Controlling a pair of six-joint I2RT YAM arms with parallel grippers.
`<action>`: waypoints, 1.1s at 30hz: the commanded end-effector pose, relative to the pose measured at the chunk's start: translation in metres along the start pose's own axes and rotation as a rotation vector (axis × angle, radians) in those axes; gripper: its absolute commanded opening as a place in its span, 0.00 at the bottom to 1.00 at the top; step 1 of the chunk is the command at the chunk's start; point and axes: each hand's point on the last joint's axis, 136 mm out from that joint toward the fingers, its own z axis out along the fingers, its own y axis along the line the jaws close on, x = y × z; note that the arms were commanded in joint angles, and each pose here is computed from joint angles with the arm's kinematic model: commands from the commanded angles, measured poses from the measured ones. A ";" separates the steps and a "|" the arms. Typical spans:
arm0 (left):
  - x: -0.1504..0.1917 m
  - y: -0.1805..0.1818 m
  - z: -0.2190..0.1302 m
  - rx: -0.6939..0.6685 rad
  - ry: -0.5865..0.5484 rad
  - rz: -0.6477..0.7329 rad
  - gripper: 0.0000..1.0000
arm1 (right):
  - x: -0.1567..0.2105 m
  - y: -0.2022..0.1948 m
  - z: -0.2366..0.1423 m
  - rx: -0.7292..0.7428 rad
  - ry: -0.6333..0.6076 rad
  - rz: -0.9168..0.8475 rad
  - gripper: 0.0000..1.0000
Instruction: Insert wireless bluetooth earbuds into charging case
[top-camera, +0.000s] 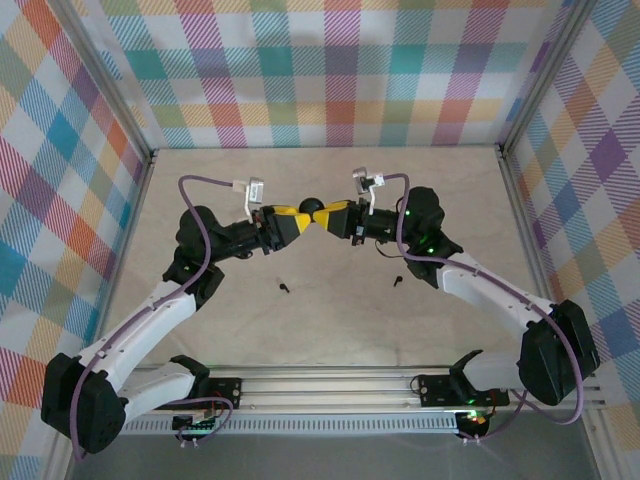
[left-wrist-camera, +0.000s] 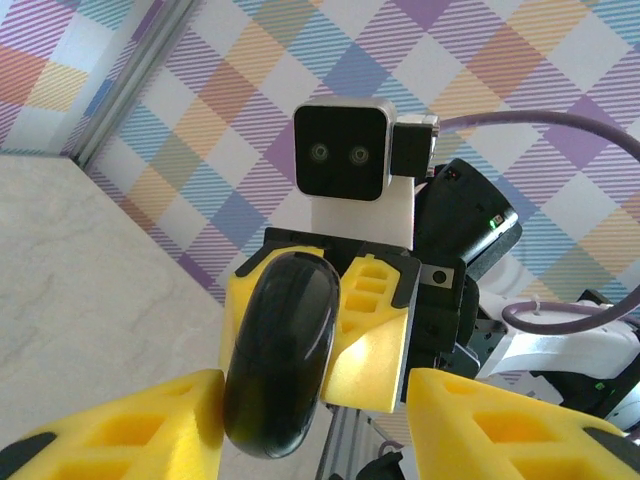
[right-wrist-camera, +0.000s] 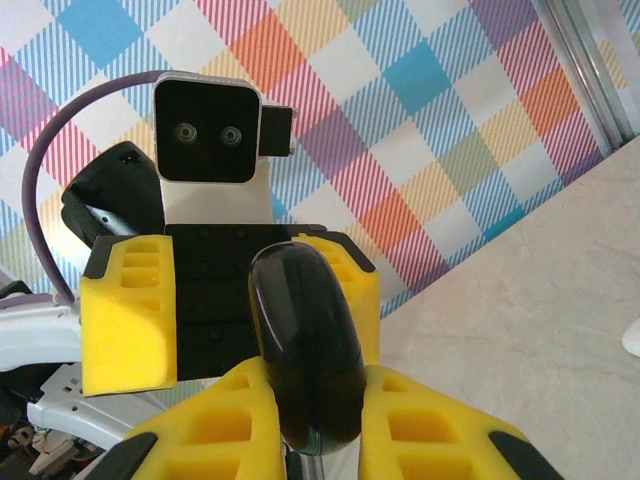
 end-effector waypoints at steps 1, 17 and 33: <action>-0.012 -0.017 -0.002 0.055 -0.041 0.071 0.48 | -0.001 0.002 0.001 -0.016 -0.008 0.002 0.04; -0.007 -0.016 0.010 0.082 -0.004 0.054 0.30 | 0.002 0.003 0.004 -0.046 0.003 0.011 0.01; 0.000 -0.008 0.010 0.037 0.003 0.062 0.03 | 0.001 0.001 0.003 -0.031 -0.001 0.007 0.12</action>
